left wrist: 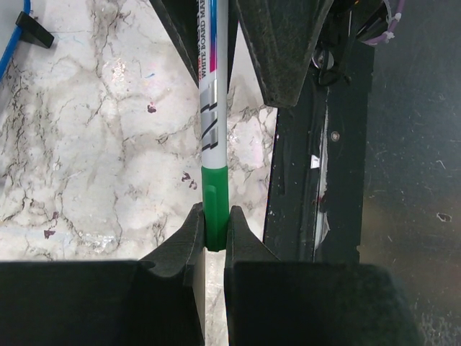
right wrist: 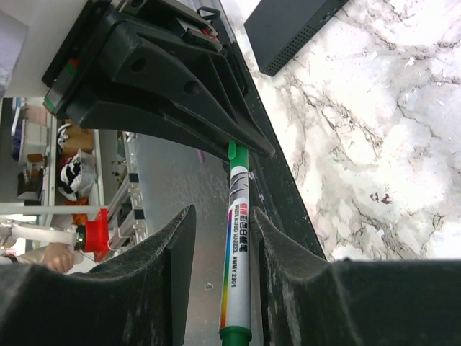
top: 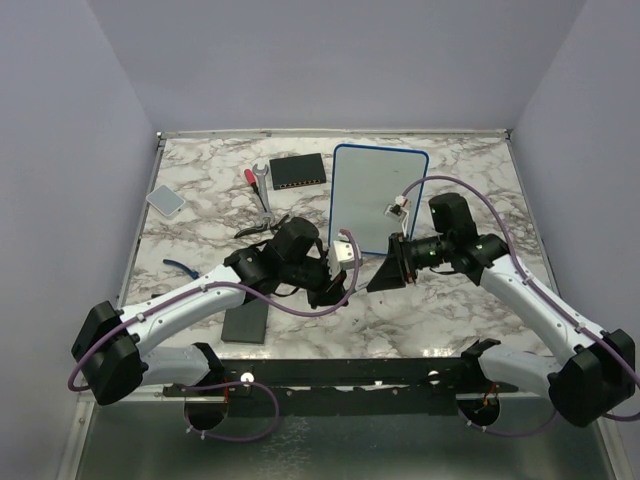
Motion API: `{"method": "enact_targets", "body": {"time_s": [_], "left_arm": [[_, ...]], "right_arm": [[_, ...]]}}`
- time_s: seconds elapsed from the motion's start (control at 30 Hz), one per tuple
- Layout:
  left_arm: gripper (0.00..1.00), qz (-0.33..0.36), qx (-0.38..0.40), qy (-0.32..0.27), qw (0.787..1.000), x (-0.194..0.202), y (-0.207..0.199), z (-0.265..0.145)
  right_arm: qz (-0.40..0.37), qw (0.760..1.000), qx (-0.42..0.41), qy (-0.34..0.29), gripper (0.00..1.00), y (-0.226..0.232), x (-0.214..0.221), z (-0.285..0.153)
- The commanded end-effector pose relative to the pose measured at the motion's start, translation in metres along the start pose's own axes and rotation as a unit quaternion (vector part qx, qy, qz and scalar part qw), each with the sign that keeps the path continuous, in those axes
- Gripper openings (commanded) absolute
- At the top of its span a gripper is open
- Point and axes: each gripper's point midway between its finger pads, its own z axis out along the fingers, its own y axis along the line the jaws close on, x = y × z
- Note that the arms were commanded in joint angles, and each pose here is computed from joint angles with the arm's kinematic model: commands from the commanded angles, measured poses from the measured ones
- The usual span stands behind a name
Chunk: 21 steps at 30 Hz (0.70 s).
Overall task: Write a sentence on the whiteboard
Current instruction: Open the whiteboard marker at the center of the board.
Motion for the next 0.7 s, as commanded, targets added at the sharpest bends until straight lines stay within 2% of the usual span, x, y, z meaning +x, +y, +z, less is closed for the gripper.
{"method": "enact_targets", "body": {"time_s": [0.0,0.67], "left_arm": [[0.0,-0.002,0.003,-0.004,1.0,-0.004,0.001,0.0],[0.0,-0.003,0.024,0.008,1.0,0.004,-0.006,0.0]], "right_arm": [[-0.004,1.0,0.001,0.013,0.37,0.002,0.001,0.002],[-0.027,1.0,0.002,0.001,0.36,0.007,-0.009,0.0]]}}
